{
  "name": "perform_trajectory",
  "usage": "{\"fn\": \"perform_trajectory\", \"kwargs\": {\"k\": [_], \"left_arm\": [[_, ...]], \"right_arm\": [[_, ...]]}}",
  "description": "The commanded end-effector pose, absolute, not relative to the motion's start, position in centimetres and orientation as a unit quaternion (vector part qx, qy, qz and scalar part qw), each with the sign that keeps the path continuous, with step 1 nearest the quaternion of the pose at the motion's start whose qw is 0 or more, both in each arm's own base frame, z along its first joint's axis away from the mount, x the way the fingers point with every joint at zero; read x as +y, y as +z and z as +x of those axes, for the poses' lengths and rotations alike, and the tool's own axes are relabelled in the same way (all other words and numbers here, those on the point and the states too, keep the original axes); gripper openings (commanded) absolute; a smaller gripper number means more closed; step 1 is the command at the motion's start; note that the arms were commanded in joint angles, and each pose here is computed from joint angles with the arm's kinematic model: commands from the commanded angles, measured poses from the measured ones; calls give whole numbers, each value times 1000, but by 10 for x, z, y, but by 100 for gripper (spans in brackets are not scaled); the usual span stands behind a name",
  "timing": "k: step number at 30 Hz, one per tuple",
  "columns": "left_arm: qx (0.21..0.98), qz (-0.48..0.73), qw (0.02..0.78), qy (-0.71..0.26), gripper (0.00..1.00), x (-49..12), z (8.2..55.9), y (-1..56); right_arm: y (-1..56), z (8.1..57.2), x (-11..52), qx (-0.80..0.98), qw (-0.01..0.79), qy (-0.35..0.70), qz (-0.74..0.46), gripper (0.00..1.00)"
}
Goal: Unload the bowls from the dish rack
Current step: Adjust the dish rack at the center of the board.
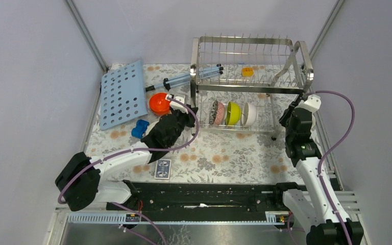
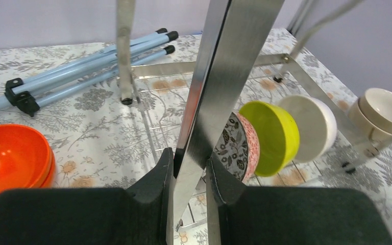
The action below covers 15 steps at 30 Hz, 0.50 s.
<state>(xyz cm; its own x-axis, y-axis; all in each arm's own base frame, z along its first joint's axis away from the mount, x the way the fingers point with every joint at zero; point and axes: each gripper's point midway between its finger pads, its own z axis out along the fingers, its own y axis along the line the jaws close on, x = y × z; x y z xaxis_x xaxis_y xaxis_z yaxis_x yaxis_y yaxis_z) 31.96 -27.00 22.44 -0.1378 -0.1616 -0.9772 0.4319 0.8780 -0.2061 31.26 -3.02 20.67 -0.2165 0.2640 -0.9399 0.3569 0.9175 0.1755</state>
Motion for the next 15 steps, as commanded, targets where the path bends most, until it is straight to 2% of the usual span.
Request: {"fn": "perform_trajectory", "kwargs": {"k": [1, 6, 11, 13, 15], "left_arm": [[715, 18, 656, -240, 0, -262, 345, 237], [714, 15, 658, -238, 0, -259, 353, 239], [720, 20, 652, -235, 1, -257, 350, 237], [726, 19, 647, -230, 2, -252, 346, 235], [729, 18, 645, -229, 5, -246, 340, 235]], "right_arm": [[247, 312, 24, 736, 623, 144, 224, 0], [230, 301, 30, 752, 599, 157, 224, 0], [225, 294, 30, 759, 588, 158, 229, 7], [224, 291, 31, 766, 581, 156, 227, 21], [225, 287, 31, 773, 575, 151, 222, 43]]}}
